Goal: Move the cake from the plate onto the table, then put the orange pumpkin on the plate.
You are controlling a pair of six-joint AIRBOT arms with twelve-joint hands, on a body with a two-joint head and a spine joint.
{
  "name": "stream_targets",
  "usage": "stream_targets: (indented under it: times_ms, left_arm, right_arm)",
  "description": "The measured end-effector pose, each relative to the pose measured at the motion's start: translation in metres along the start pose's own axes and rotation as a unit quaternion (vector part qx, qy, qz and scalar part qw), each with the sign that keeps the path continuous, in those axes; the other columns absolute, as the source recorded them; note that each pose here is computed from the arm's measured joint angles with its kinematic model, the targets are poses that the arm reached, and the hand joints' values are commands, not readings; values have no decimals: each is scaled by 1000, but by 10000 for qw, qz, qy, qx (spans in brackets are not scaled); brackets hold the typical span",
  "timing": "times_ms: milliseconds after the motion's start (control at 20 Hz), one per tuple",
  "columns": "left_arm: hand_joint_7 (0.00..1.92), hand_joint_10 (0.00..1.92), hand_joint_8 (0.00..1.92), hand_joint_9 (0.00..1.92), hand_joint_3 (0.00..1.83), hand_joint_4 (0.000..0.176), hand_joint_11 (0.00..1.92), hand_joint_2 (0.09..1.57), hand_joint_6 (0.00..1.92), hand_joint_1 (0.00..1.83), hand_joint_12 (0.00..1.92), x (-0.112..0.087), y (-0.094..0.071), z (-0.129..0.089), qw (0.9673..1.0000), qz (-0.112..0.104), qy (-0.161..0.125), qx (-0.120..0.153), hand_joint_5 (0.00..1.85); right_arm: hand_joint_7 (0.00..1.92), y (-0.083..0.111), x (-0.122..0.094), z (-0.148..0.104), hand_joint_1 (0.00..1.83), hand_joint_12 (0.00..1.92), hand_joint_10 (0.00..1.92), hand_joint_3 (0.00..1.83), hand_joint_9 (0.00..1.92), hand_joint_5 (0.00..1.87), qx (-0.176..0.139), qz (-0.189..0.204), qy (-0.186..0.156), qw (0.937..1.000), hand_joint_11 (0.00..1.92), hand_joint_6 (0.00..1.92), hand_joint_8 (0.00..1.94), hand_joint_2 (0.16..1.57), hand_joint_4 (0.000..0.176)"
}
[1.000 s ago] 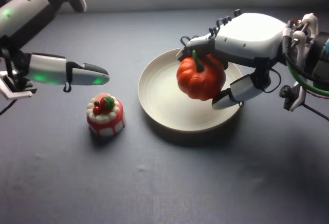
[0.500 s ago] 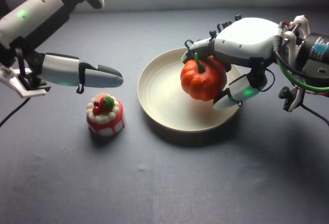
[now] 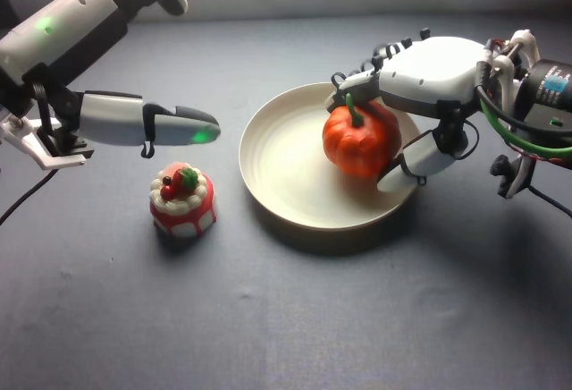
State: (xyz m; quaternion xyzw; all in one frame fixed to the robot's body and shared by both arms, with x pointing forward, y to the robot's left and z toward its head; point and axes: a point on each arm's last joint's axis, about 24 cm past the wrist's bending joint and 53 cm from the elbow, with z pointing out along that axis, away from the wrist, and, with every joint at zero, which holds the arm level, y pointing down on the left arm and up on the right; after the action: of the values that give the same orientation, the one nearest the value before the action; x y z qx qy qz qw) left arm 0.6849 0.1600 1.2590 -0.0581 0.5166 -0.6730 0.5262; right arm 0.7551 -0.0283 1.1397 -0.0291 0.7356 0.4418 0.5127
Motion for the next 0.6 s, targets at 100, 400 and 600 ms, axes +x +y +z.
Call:
stream_targets:
  times_ms: [100,400,600]
  left_arm:
    - [61,134,5,286,0,176,0,730,4,802,1557,0,0,1,10000,1,2,5,17]
    - [52,47,0,331,3,176,25,712,0,840,1560,1,-1,1,10000,1,8,23,28]
    - [23,36,3,313,7,176,8,738,1,833,1523,-1,0,1,10000,-54,-62,3,25]
  right_arm:
    - [9,-1,0,0,947,75,0,0,8,29,18,7,4,10000,0,0,0,821,167]
    - [0,4,6,0,876,0,0,0,0,0,-9,58,69,10000,0,0,0,735,176]
    - [0,24,11,-11,922,0,0,0,0,0,-220,-23,198,9996,0,0,0,716,153]
